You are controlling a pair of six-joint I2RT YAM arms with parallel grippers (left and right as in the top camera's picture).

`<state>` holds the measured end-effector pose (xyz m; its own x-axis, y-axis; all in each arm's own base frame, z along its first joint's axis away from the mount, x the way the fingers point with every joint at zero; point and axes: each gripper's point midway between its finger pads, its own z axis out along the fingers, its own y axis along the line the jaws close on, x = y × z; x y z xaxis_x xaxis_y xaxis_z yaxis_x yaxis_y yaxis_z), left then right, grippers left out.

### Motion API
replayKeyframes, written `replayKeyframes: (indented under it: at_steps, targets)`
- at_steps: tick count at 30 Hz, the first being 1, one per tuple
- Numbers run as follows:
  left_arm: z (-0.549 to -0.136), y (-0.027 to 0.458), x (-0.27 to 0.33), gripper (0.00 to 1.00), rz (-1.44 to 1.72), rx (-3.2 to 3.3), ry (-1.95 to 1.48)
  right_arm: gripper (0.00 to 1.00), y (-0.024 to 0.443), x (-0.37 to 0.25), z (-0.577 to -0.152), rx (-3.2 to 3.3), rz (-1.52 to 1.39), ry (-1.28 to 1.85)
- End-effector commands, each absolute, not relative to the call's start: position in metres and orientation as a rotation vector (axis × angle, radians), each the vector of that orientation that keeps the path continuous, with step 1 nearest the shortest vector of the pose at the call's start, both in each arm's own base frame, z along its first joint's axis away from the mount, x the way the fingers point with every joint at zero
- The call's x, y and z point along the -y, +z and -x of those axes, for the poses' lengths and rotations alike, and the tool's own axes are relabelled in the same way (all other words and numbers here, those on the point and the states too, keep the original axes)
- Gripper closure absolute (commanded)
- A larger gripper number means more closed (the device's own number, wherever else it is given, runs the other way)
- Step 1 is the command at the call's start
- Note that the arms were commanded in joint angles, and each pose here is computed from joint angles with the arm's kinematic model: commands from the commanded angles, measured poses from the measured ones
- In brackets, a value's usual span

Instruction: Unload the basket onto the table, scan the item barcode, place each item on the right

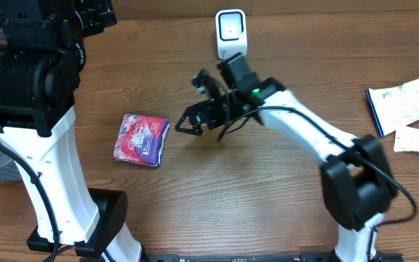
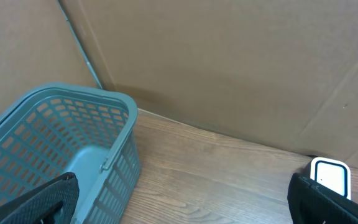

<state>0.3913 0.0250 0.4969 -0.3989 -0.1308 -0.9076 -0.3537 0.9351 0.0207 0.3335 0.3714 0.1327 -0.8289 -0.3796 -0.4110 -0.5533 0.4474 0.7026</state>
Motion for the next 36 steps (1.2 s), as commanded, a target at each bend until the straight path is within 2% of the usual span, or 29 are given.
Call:
replayKeyframes:
  at_steps: [1,11,23,36]
  targets:
    - [-0.395,0.494,-0.03,0.0,0.348,-1.989,0.279,0.0,0.114,-0.392,-0.333,-2.46,0.863,1.4]
    - [-0.395,0.494,-0.03,0.0,0.348,-1.989,0.279,0.0,0.092,-0.414,-0.358,-2.31,0.905,1.396]
    - [-0.395,0.494,-0.03,0.0,0.348,-1.989,0.279,0.0,0.059,-0.432,-0.352,-2.261,0.926,1.57]
    - [-0.395,0.494,-0.03,0.0,0.348,-1.989,0.279,0.0,0.068,-0.453,-0.353,-2.142,0.98,1.526]
